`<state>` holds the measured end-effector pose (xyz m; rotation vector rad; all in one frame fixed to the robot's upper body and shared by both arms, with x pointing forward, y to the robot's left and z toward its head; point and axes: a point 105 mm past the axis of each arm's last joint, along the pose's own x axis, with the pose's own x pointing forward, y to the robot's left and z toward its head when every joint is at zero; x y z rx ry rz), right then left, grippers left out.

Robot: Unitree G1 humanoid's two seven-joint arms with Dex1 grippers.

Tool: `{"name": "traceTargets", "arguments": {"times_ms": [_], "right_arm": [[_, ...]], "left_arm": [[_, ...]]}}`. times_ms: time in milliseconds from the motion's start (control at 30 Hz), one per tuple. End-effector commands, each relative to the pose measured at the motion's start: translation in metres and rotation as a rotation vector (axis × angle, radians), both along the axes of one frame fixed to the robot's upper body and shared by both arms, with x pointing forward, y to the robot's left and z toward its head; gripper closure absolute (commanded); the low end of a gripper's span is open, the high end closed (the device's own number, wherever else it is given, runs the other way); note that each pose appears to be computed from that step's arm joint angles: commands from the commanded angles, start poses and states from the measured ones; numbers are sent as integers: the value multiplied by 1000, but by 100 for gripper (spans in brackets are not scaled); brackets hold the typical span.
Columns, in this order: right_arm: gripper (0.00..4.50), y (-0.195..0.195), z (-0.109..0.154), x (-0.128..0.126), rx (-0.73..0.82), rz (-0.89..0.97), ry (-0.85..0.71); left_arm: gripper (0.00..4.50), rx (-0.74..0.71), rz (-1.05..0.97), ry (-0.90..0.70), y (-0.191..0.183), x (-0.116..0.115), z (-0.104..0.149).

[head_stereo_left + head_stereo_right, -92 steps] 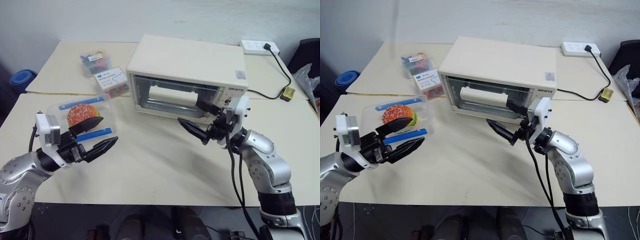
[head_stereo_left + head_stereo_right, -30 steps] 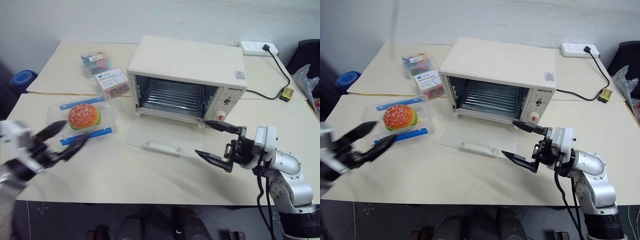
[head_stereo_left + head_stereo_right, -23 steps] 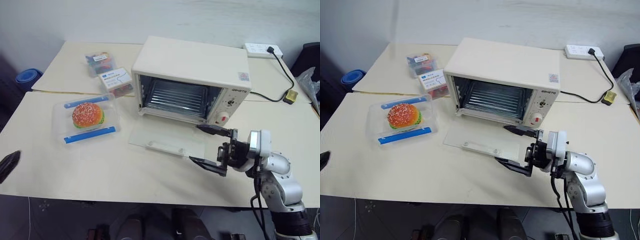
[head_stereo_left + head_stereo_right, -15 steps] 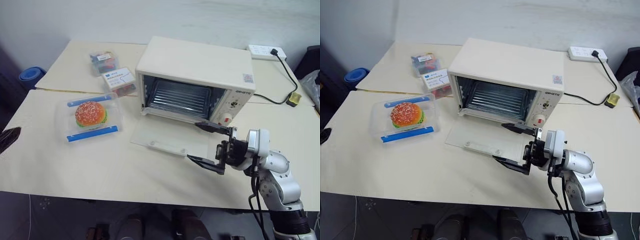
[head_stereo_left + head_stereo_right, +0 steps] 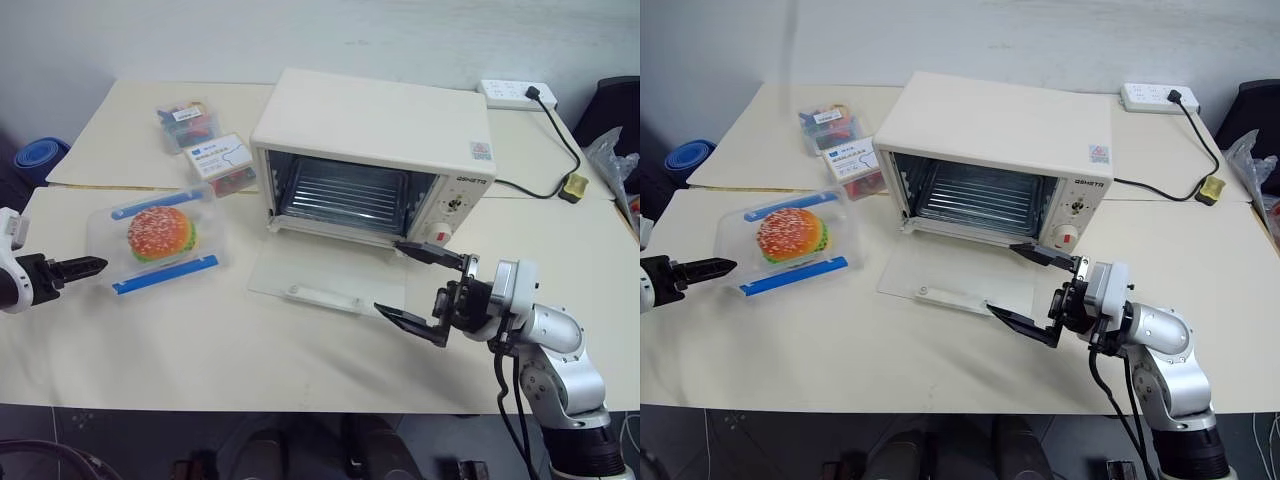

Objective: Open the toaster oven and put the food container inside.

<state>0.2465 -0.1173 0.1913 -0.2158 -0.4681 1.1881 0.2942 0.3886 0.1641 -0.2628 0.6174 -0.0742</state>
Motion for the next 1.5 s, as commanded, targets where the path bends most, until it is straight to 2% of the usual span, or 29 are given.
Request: {"name": "traceTargets", "arguments": {"times_ms": [33, 200, 333, 400, 567, 700, 833, 900, 967, 1167, 1233, 1267, 1400, 1500], "right_arm": [[0, 1, 6, -5, -7, -4, -51], [0, 0, 5, -2, -11, -25, -55], [0, -1, 4, -1, -17, -34, -52], [0, -2, 3, 0, -20, -38, -47], [0, -9, -2, 2, -34, -74, -29], [0, -18, -12, 2, -48, -117, -8], [0, -29, -21, 3, -70, -173, -2], [0, -40, -27, 3, -83, -216, 14], [0, -48, -31, 2, -91, -246, 19], [0, -56, -35, -4, -88, -291, 7], [0, -56, -35, -8, -86, -298, 1], [0, -57, -34, -10, -79, -309, -1], [0, -61, -34, -16, -57, -345, 0], [0, -65, -31, -20, -18, -365, 19]], "left_arm": [[280, 24, 48, -21, 11, -1, 14], [425, 27, 26, -88, 6, 2, 38], [426, 45, -34, -140, -7, -1, 63], [426, 3, -84, -172, -22, -3, 76], [426, 37, -246, -171, -75, -12, 91], [426, 67, -372, -119, -118, -10, 81], [426, 46, -500, -150, -167, 6, 73], [426, 79, -563, -156, -194, 13, 70], [426, 107, -570, -153, -208, 20, 65], [426, 42, -536, -159, -242, 42, 52], [355, 34, -510, -158, -246, 48, 51], [342, 34, -504, -158, -248, 50, 50], [224, 25, -492, -173, -250, 55, 55], [139, -27, -559, -253, -253, 52, 72]]}}
